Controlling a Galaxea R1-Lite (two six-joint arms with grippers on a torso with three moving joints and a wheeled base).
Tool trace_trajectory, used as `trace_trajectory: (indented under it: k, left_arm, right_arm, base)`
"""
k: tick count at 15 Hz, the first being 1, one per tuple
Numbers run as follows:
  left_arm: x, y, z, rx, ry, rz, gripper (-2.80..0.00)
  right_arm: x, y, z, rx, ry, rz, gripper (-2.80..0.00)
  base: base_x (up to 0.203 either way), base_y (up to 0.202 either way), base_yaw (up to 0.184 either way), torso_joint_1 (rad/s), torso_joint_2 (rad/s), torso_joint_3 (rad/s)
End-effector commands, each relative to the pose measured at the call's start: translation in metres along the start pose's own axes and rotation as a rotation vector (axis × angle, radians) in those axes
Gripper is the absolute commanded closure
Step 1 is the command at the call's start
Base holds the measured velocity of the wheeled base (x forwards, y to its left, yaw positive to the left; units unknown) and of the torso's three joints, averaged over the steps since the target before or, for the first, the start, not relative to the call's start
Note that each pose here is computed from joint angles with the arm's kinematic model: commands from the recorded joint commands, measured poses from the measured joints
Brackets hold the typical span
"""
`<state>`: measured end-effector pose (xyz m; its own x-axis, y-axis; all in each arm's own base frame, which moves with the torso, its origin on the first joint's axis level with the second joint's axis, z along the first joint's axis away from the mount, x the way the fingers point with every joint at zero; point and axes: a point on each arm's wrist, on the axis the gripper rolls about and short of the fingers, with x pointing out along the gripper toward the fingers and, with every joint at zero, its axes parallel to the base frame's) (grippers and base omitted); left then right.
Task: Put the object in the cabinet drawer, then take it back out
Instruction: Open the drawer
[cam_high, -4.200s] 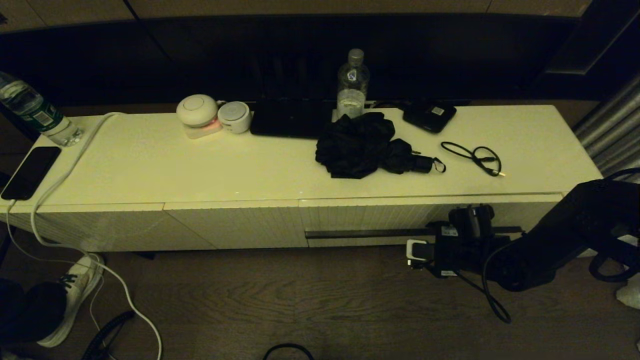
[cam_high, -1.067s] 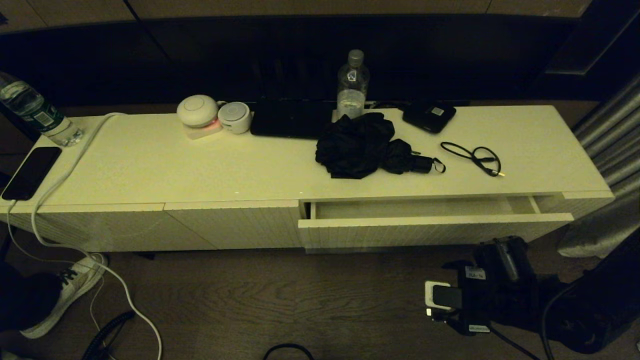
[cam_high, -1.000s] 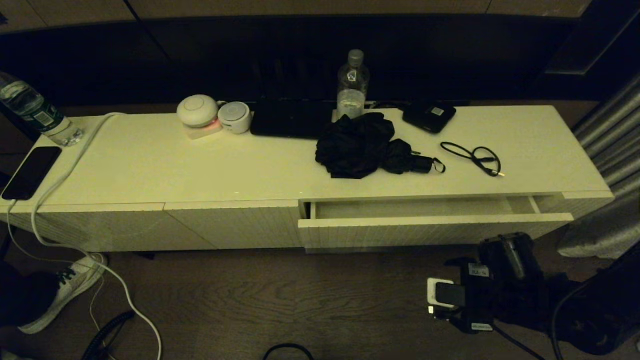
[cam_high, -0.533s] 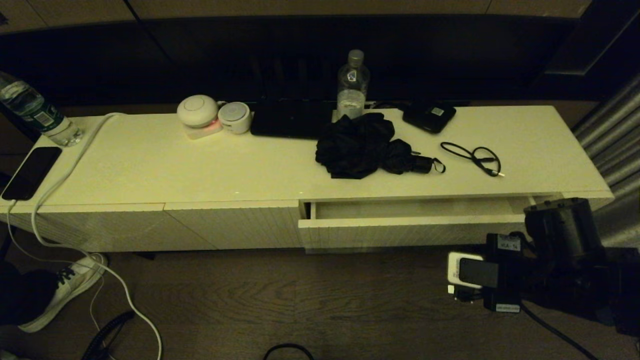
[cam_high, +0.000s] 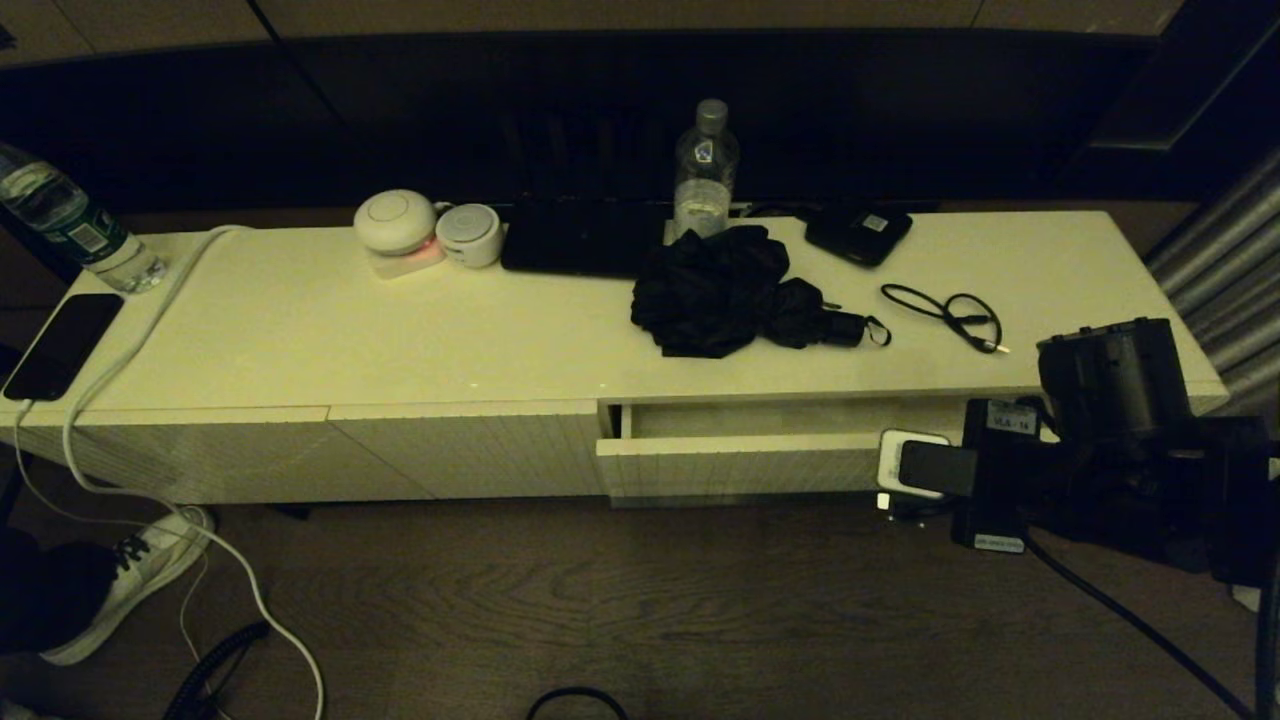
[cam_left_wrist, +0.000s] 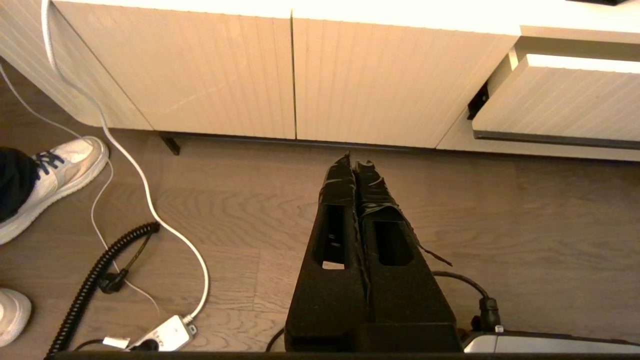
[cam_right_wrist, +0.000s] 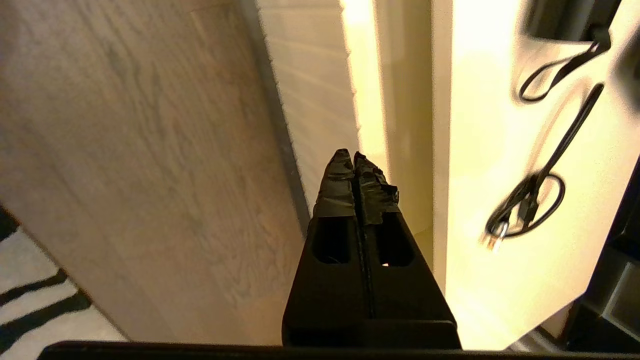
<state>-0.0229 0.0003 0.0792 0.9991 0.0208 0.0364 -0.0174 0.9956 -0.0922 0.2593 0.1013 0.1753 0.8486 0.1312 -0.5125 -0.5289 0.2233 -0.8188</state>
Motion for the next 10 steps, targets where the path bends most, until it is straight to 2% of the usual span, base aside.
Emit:
trace_trajectory:
  k: [1,4,10]
  left_arm:
    - [0.000,0.000,0.000,0.000,-0.002,0.000,0.00]
    - [0.000,0.000,0.000,0.000,-0.002,0.000,0.00]
    - [0.000,0.000,0.000,0.000,-0.002,0.000,0.00]
  right_arm:
    - [0.021,0.000,0.001,-0.007,0.019,0.020,0.00]
    - [0.042,-0.002,0.001,0.000,0.016,-0.022,0.00]
    - [0.067,-0.011,-0.007,-0.059,0.038,-0.072,0.00]
  base:
    - [0.000,0.000,0.000,0.000,0.00,0.000]
    - [0.000,0.000,0.000,0.000,0.00,0.000]
    - [0.000,0.000,0.000,0.000,0.00,0.000]
